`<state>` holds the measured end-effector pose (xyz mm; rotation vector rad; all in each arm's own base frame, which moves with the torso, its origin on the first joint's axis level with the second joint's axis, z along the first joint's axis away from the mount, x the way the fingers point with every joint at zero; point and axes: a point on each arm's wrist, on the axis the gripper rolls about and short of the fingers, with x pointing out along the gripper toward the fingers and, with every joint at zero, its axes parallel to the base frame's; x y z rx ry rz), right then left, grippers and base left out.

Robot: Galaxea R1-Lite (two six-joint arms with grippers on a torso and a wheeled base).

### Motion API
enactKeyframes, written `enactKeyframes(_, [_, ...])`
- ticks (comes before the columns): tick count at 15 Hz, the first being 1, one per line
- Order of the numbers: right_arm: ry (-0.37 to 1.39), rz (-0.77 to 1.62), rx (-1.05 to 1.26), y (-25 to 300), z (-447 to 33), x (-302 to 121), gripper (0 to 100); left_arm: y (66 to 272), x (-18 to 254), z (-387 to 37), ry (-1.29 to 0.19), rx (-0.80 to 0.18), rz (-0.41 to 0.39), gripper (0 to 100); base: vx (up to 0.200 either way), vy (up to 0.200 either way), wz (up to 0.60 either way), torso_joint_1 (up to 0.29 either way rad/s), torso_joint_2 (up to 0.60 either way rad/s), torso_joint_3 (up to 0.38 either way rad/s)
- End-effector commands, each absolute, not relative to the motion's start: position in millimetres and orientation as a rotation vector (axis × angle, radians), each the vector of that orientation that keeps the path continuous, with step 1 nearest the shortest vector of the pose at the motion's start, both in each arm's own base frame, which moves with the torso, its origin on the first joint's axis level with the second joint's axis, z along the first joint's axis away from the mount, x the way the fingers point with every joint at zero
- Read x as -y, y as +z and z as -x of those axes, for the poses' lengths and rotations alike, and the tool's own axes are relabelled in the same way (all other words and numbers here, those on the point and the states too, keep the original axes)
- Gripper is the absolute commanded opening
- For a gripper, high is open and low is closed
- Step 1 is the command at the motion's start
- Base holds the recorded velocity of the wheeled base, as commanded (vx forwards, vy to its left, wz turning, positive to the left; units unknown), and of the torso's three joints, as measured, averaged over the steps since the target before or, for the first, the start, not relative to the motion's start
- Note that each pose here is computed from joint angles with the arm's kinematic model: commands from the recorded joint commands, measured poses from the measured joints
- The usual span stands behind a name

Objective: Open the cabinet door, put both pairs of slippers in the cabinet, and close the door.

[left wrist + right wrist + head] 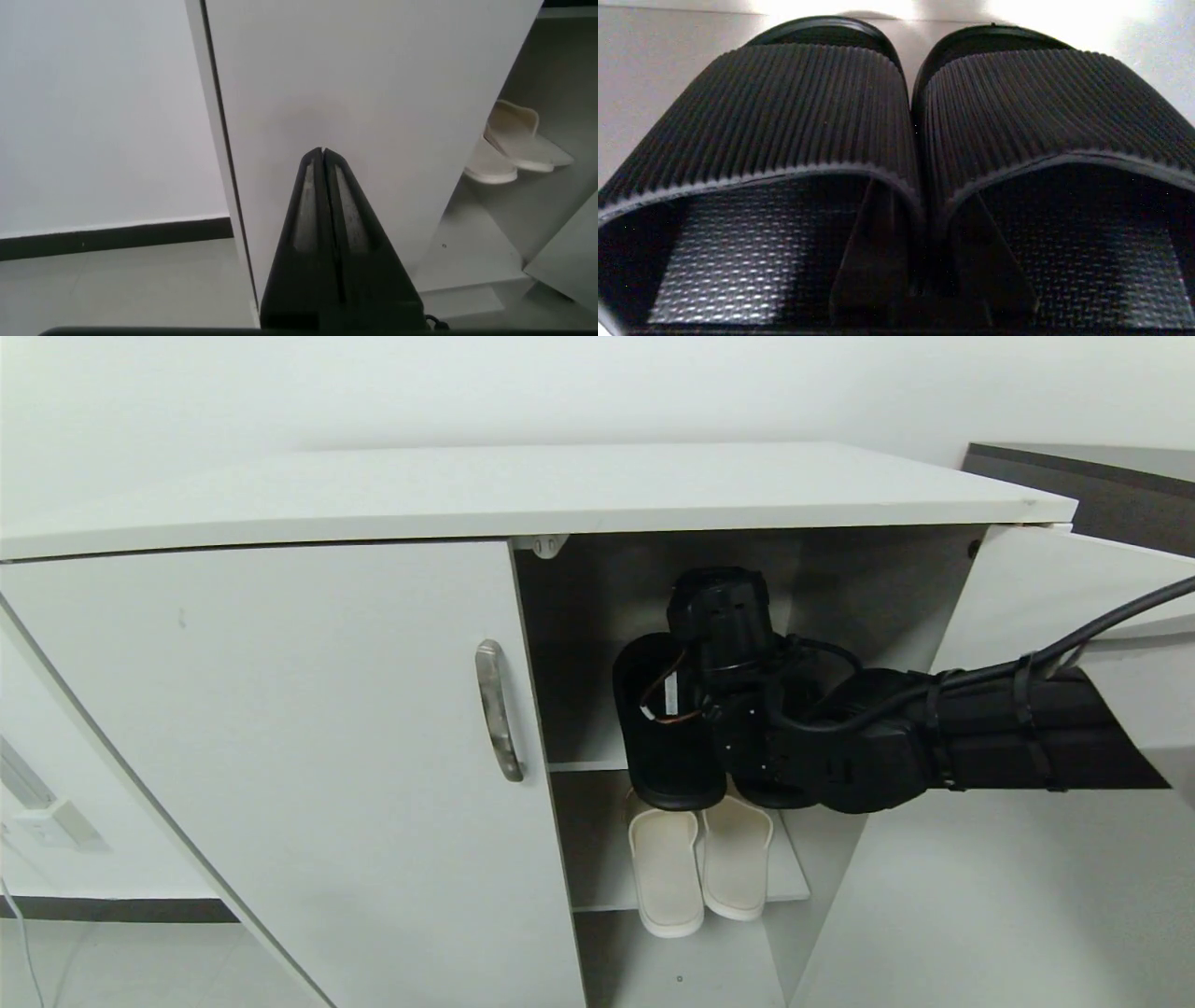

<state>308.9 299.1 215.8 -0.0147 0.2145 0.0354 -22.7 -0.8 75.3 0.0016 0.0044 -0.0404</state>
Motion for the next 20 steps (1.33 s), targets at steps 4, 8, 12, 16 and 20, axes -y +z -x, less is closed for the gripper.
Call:
enactKeyframes(4, [0.022,0.006,-0.210,221.1,-322.3,-300.8,0,75.2,0.8,22.7,-0.041,-0.005,-0.001,0,0.000,0.000,0.00,0.000,0.00,0.000])
enactKeyframes(8, [0.016,0.004,-0.211,216.1,-331.0,-302.8,0,75.2,0.8,22.7,-0.041,-0.005,-0.001,0,0.000,0.000,0.00,0.000,0.00,0.000])
enactKeyframes(12, [0.016,0.006,-0.213,215.0,-331.2,-303.0,0,75.2,0.8,22.7,-0.041,-0.005,-0.001,0,0.000,0.000,0.00,0.000,0.00,0.000])
enactKeyframes(16, [0.019,0.007,-0.215,214.1,-330.2,-304.0,0,75.6,0.8,22.8,-0.040,-0.003,-0.001,0,0.000,0.000,0.00,0.000,0.00,0.000])
enactKeyframes(20, [0.019,0.014,-0.225,211.2,-328.3,-303.0,100,75.6,0.8,22.8,-0.041,-0.003,0.000,0,0.000,0.000,0.00,0.000,0.00,0.000])
